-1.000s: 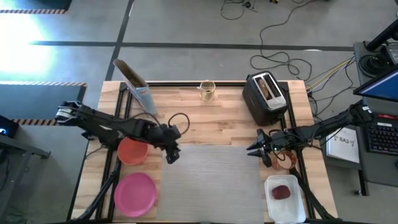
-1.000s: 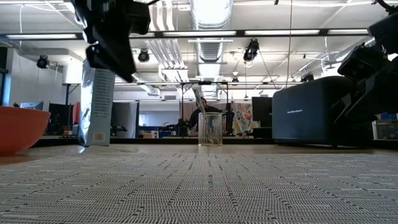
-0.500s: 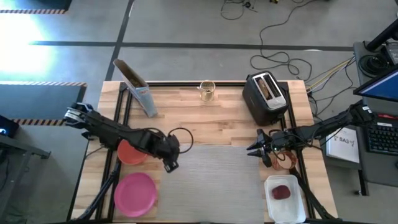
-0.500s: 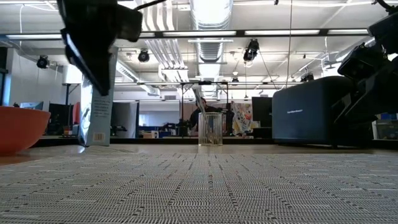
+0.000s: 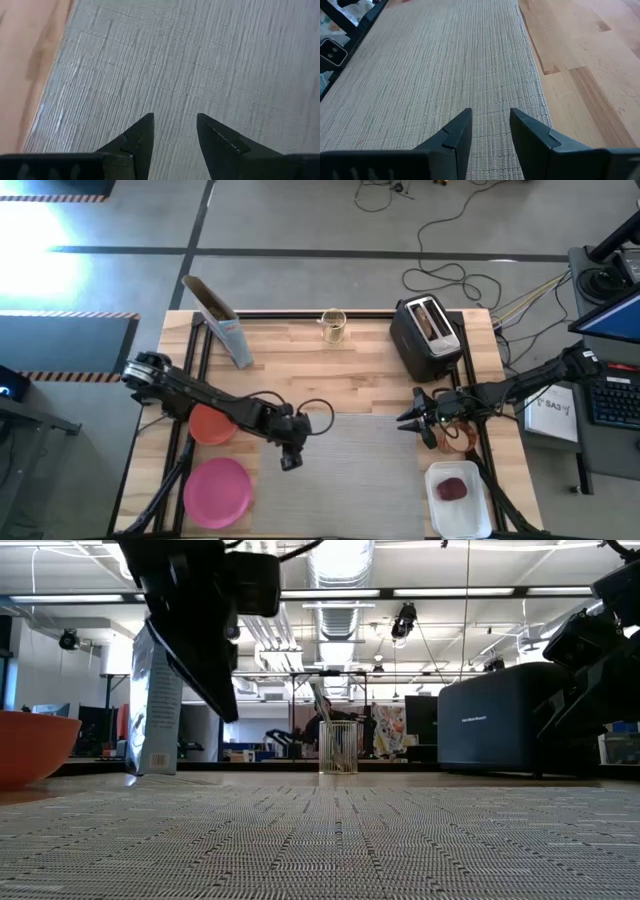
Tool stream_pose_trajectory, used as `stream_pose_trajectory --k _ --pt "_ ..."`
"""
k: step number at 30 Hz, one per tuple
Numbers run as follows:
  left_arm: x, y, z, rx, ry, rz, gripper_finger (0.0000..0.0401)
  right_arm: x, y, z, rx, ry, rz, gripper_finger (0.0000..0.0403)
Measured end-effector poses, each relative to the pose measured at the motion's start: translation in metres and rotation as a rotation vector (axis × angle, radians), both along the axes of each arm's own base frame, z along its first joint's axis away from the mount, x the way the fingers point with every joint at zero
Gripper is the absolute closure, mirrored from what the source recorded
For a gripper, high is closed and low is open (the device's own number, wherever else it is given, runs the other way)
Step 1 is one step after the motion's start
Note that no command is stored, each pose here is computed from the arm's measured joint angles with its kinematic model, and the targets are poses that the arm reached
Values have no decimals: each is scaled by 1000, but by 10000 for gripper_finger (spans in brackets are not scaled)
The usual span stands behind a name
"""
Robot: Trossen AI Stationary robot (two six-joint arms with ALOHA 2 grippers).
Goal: Arrange a breakfast setting
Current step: Move the gray table mat to the center of the table
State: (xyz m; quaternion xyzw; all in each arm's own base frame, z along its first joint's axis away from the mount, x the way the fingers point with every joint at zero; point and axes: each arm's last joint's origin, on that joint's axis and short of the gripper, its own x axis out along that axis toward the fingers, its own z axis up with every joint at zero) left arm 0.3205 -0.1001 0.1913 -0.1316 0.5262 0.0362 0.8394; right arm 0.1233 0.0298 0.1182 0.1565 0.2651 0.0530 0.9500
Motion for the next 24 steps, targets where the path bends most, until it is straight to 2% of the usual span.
stream_pose_trajectory --k 8,11,24 --pt "20 22 -19 81 41 -69 269 0 0 0 0 0 0 280" --pt "27 29 -25 66 27 -96 269 0 0 0 0 0 0 280" --pt "36 30 -56 127 75 -250 269 0 0 0 0 0 0 280"
